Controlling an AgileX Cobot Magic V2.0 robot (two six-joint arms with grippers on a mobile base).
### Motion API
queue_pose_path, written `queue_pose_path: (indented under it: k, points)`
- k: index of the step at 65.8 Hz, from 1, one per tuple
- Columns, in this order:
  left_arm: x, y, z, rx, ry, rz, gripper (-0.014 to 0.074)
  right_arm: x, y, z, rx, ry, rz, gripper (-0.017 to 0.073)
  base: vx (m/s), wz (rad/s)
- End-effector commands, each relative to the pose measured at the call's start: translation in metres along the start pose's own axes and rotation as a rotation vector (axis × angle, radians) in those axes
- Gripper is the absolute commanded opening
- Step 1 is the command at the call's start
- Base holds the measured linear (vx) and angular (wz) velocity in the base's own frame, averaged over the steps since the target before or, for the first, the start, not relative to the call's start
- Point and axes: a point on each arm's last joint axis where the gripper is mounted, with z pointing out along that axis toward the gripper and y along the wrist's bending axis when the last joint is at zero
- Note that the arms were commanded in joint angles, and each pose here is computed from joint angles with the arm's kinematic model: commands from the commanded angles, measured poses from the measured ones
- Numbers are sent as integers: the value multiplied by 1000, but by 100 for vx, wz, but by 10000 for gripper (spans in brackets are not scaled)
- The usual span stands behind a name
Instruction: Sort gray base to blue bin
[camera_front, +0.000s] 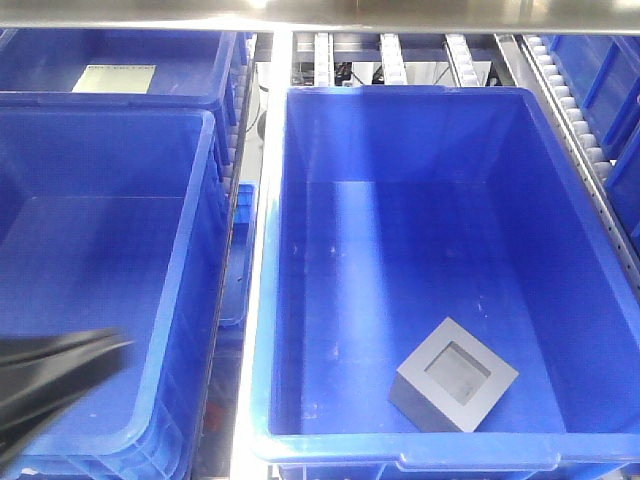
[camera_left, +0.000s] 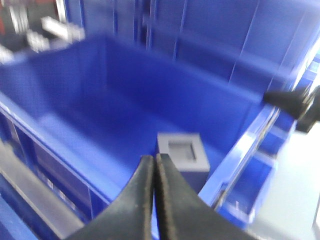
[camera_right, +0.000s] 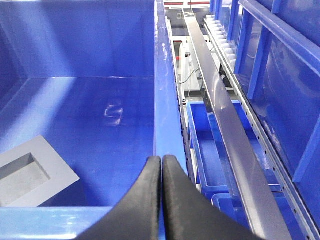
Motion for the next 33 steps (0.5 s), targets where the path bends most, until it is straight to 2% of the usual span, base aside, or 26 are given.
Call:
queue_pose_path:
  k: [1,15,33]
  points:
    - [-9,-1,-18,18,-158,-4,-6,-5,0,1,3,-45,-16,-5,0,0]
    - [4,1,-44,26,-238,-16,-6,-5,0,1,3,-45,-16,-5,0,0]
    - [4,1,-47,26,-248,-16,-6,-5,0,1,3,-45,-16,-5,0,0]
